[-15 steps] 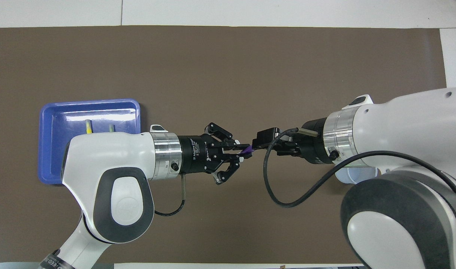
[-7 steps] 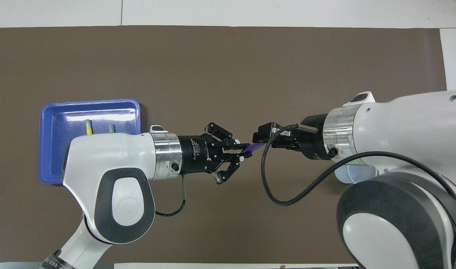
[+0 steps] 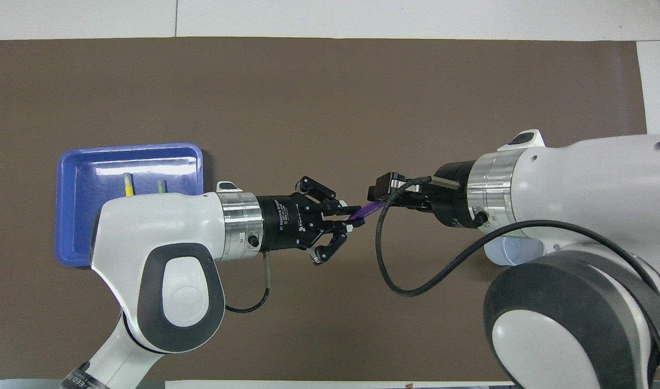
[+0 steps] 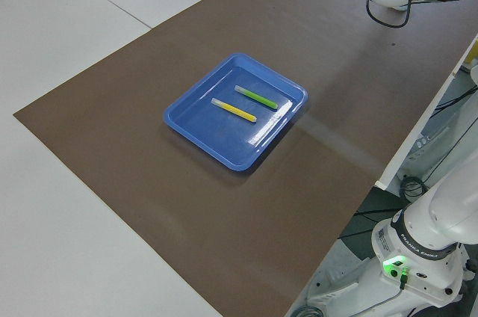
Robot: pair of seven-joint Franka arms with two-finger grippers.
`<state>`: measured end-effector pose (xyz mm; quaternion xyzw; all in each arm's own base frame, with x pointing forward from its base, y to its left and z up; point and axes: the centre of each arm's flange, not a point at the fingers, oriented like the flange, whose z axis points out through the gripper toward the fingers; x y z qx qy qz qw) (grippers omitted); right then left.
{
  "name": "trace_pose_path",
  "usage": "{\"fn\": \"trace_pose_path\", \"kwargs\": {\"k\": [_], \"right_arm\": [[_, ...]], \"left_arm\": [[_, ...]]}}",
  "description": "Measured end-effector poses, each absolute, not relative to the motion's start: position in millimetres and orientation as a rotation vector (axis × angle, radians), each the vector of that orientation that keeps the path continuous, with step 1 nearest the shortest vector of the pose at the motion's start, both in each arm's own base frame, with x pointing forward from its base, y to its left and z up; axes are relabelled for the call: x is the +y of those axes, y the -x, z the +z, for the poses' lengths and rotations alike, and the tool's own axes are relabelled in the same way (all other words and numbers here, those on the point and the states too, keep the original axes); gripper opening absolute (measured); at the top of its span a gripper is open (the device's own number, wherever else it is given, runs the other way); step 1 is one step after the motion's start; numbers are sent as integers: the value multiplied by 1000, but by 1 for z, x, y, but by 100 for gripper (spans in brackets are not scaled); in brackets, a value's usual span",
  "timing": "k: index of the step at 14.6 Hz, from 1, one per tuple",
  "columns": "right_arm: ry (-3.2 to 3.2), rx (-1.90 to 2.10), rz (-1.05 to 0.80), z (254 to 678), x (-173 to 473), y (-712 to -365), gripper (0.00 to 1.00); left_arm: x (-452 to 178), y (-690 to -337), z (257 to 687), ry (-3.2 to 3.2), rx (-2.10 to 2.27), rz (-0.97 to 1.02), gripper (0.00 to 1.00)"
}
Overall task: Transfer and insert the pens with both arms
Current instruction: 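Grasp the purple pen tip with the right gripper, open the left gripper, then carry the purple pen to the cup with the right gripper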
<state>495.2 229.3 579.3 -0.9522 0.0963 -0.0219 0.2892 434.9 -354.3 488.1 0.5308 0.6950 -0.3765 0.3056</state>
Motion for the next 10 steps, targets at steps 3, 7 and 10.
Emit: {"fn": "trace_pose_path", "kwargs": {"k": [3,7,10], "right_arm": [[2542,263,-57,578,227,-496,18],[2548,248,-50,576,225,-496,18],[2590,99,-22,569,201,-499,18]], "left_arm": [[-353,-435,489,-1401,1841,-990,17],[-355,-434,489,-1395,1840,-972,26],[-355,-434,492,-1384,1839,-952,56]]}}
